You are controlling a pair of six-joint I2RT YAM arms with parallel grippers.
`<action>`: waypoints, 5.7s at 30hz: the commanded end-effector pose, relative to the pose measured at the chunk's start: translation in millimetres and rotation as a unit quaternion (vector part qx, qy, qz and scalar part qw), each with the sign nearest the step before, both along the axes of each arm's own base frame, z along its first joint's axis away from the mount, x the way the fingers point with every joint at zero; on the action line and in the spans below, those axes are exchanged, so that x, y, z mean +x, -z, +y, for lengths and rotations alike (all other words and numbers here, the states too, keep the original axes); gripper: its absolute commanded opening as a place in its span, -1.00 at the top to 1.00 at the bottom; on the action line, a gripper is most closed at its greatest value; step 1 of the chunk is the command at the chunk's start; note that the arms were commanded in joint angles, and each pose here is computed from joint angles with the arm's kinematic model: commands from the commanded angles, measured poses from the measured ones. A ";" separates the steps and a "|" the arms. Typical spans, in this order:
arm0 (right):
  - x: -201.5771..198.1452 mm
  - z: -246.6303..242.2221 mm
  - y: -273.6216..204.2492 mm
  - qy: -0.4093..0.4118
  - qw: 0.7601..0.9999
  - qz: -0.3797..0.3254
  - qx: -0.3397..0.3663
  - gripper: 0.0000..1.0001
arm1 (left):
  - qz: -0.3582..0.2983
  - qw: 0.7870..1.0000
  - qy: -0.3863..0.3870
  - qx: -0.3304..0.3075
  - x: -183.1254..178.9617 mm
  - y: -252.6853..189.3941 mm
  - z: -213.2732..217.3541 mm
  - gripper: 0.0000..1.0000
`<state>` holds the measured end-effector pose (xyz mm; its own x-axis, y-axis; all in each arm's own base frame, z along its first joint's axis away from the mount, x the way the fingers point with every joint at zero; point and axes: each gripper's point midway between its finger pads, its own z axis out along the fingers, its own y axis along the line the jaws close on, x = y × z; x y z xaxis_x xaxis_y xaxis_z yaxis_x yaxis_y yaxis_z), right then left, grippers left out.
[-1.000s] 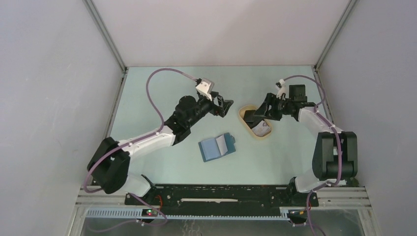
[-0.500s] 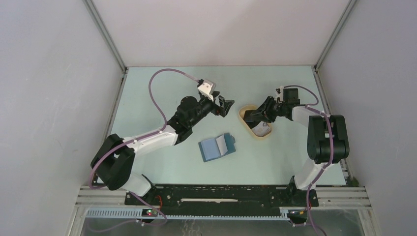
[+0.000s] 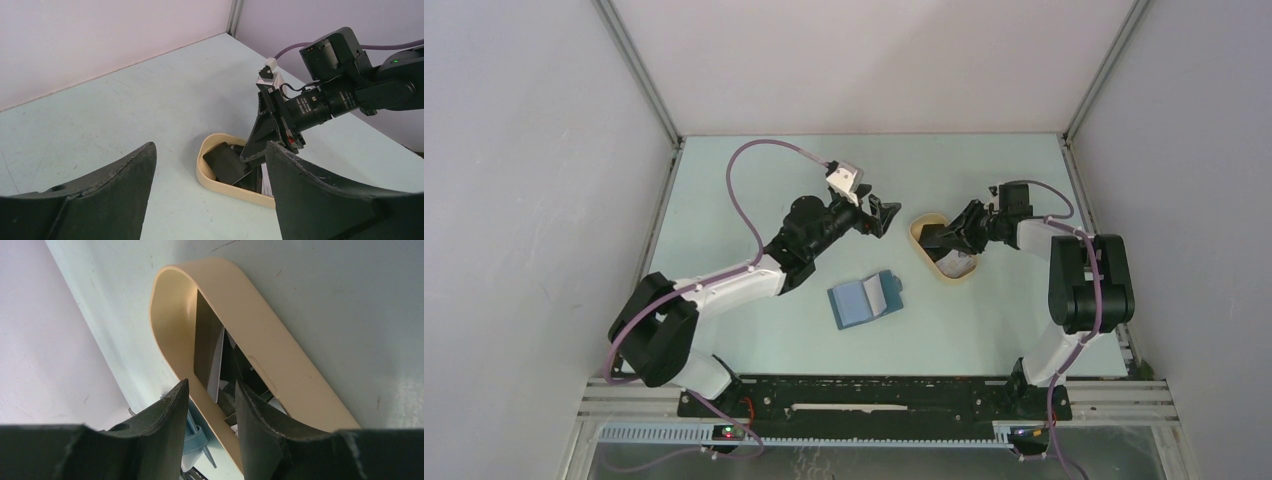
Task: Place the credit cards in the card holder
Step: Pick up the credit card from the storage box, then insert the credit card into the card holder.
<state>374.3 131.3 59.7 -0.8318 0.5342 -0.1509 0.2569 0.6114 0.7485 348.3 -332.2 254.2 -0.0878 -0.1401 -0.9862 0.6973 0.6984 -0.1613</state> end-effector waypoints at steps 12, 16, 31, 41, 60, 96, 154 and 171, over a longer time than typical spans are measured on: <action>4.6 8.5 -6.8 0.027 1.000 -0.003 -0.006 0.07 | -0.020 1.000 0.008 0.006 -2.7 0.6 2.1 -0.68; 5.8 9.6 -4.3 0.031 0.999 0.004 0.009 0.08 | -0.020 1.000 0.009 0.006 -2.9 1.1 1.7 -0.68; 12.8 0.6 16.7 0.055 0.997 0.034 0.038 0.44 | -0.021 1.000 0.012 0.007 -3.3 0.7 0.4 -0.67; 14.8 -1.1 9.4 0.051 0.997 0.020 0.058 0.96 | -0.020 1.000 0.014 0.007 -3.3 1.3 -0.3 -0.67; -7.0 -8.2 -151.9 -0.063 0.964 -0.254 0.052 1.00 | 0.043 0.983 0.105 -0.148 -72.9 -30.5 12.0 -0.66; -206.1 115.0 -227.5 -0.518 0.682 -0.488 0.169 1.00 | 0.008 0.929 0.228 -0.290 -200.2 -38.1 22.8 -0.31; -218.4 148.9 -171.2 -0.617 0.654 -0.428 0.092 -0.29 | 0.156 0.936 0.315 -0.002 -216.3 40.8 22.1 1.00; -227.4 156.3 -167.7 -0.636 0.643 -0.414 0.102 0.91 | 0.153 0.943 0.296 -0.014 -211.3 42.9 24.5 1.00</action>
